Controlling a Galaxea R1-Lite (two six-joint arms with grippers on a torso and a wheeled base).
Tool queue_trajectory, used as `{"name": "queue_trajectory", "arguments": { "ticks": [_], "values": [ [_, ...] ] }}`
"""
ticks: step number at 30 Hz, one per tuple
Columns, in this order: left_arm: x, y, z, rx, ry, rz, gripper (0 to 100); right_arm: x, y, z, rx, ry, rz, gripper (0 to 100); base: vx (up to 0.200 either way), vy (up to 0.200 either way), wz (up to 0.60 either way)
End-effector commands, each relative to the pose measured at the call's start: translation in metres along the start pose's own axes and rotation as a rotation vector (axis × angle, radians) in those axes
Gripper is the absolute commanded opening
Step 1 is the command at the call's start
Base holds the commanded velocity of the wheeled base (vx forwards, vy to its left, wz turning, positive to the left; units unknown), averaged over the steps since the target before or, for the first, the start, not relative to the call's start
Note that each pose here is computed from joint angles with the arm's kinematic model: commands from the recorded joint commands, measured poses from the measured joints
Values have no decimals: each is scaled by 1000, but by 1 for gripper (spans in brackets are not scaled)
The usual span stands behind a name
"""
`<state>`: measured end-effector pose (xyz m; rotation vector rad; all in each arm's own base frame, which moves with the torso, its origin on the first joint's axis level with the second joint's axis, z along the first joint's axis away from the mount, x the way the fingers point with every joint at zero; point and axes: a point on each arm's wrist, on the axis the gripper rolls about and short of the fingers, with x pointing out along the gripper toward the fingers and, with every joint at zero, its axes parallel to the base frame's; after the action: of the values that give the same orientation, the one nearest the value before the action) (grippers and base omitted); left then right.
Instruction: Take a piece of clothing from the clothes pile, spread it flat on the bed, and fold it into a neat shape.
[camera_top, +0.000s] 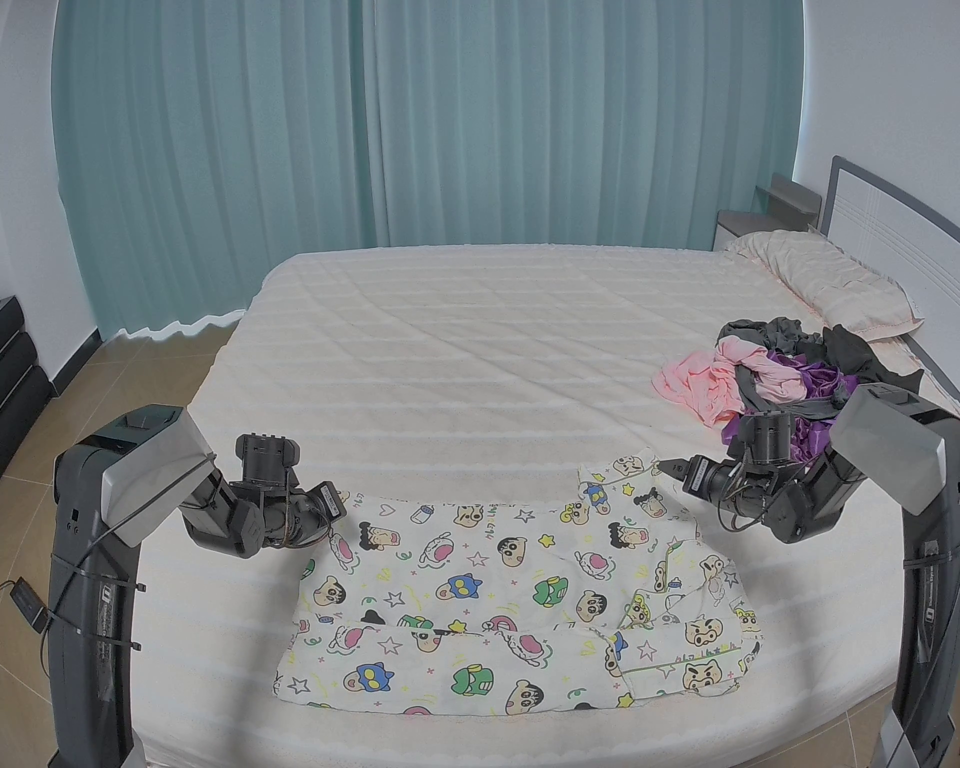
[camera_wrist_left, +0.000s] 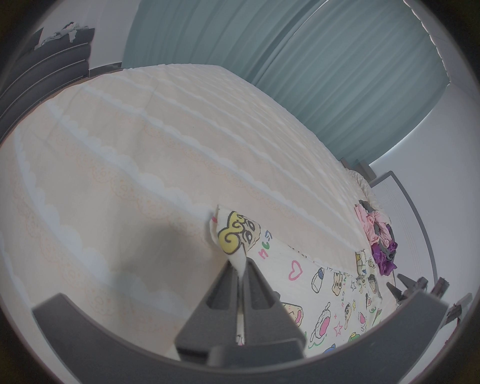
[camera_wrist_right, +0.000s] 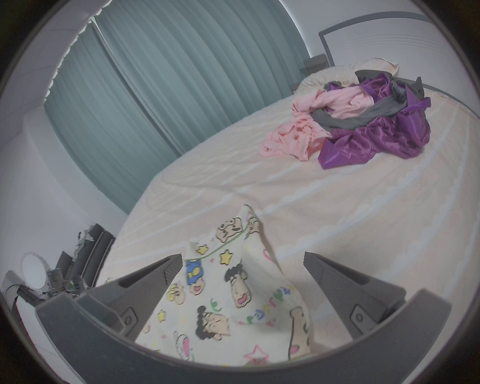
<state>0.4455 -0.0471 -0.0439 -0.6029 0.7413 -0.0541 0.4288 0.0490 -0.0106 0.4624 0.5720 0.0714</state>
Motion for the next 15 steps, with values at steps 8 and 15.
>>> {"name": "queue_trajectory", "arguments": {
  "ticks": [8,15],
  "values": [
    [-2,1,-2,-9,-6,-4,0,59,12,-22,-27,70,-86,100,0,0,0],
    [-2,1,-2,-9,-6,-4,0,67,19,-24,-37,67,-86,100,0,0,0]
  ]
}}
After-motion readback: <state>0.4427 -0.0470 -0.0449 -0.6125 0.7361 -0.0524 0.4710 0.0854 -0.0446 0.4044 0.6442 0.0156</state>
